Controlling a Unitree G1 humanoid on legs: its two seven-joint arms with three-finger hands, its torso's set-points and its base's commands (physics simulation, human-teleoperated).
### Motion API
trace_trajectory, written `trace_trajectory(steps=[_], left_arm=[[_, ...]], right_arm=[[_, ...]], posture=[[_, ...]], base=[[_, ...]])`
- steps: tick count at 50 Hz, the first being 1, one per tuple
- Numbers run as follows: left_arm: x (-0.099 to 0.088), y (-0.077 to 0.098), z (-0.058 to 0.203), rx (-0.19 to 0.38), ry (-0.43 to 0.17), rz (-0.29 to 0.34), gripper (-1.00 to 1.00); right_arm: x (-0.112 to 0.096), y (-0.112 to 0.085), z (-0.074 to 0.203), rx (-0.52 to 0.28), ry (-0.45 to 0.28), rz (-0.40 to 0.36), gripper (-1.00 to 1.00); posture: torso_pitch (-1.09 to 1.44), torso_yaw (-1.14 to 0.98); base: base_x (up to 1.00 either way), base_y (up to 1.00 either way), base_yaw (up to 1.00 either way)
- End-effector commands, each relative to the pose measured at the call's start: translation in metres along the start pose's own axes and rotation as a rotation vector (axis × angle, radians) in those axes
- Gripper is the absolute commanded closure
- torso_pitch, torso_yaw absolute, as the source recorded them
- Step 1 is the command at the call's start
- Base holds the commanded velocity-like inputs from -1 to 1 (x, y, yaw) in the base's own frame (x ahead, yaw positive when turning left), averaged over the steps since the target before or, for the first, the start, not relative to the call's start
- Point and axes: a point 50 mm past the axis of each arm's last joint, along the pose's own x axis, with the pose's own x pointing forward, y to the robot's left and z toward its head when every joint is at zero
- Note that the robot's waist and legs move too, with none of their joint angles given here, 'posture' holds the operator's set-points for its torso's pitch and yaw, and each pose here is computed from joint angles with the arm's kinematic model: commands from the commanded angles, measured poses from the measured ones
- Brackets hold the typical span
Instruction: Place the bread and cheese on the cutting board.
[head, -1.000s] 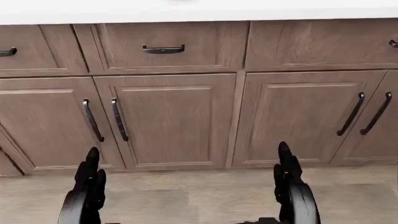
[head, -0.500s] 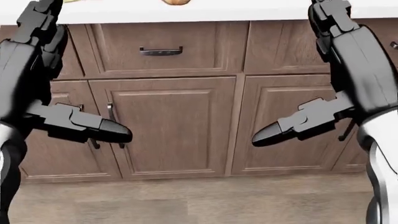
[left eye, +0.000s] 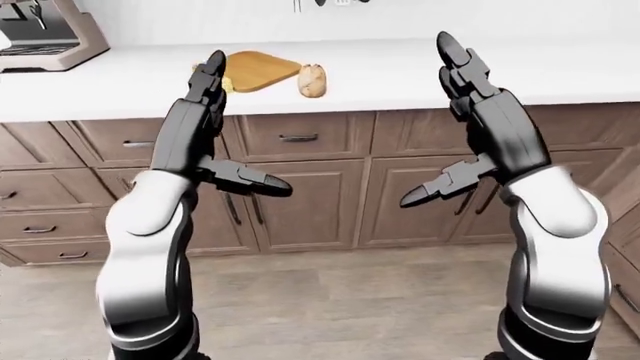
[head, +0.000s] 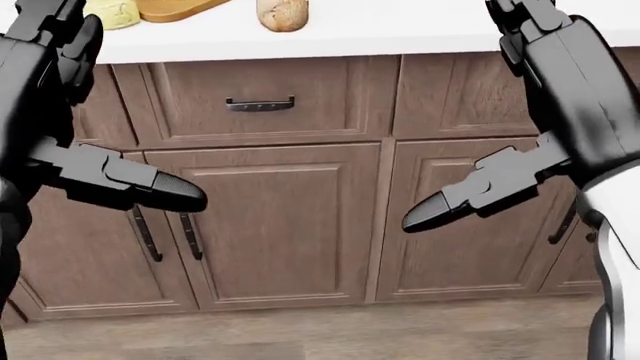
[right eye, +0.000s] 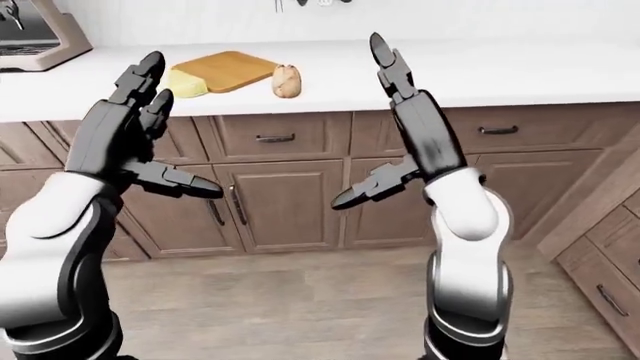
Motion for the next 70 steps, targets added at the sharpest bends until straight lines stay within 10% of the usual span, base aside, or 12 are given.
trace_trajectory(steps=[1,70], left_arm=[[-0.0026,0.0058,0.0137,0.021,-0.074,0.04,-1.0],[-0.0025,-0.0001,0.0066,0.016,-0.064,0.029,-1.0]], right_arm=[[-0.0009,-0.0035,0.0145,-0.03,-0.077,-0.016,-1.0],[-0.0033,0.0033,0.0142,-0.039,-0.093,0.007,-1.0]], posture=[[0.0,0.0],[0.0,0.0]], base=[[0.12,0.0,0.0],[0.13,0.0,0.0]])
